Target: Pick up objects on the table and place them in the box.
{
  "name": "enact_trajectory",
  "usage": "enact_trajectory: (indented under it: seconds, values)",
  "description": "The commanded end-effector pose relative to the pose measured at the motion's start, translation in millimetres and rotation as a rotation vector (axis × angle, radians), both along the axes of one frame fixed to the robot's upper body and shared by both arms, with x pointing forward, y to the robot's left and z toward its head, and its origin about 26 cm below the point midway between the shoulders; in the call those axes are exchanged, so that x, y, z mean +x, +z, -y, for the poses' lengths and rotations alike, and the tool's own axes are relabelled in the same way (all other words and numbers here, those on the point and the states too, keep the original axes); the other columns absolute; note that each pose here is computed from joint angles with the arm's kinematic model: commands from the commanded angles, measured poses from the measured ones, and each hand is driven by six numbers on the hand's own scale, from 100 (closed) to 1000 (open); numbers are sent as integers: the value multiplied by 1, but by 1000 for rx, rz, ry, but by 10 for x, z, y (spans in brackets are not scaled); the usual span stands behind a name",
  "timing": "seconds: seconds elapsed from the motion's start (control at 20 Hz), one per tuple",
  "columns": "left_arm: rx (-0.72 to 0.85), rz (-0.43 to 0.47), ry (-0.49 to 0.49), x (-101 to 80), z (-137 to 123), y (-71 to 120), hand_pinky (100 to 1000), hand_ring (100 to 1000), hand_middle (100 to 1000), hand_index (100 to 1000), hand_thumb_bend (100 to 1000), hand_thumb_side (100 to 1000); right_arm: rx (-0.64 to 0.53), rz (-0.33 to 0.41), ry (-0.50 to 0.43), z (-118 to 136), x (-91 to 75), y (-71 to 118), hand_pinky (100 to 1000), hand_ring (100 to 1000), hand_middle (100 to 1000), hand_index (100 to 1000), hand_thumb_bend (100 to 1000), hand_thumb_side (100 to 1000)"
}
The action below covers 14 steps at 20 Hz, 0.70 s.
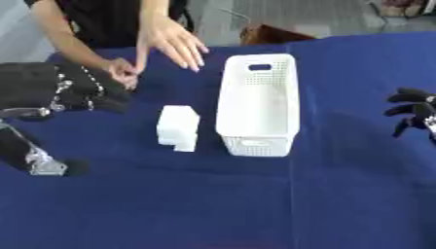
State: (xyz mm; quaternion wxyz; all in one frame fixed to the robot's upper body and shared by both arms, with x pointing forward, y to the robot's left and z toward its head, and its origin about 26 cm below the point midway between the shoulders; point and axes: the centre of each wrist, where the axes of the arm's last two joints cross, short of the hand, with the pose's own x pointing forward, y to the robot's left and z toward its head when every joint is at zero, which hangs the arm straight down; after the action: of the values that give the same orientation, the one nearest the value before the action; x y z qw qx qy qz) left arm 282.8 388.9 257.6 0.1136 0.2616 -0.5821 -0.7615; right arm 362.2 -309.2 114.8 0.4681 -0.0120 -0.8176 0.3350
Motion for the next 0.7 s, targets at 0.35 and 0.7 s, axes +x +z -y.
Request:
enact_trajectory:
  seconds: [0.35,0.7]
  values:
    - [80,67,4,-14,0,141,1000,1000,987,1000,574,831,-23,20,1,29,4,78,445,701,764,902,100,858]
    - [51,73,-7,-7,-13,133,1000,1000,994,1000,529,822,-22,20,-1,30,6,78,444,701,764,902,100,858]
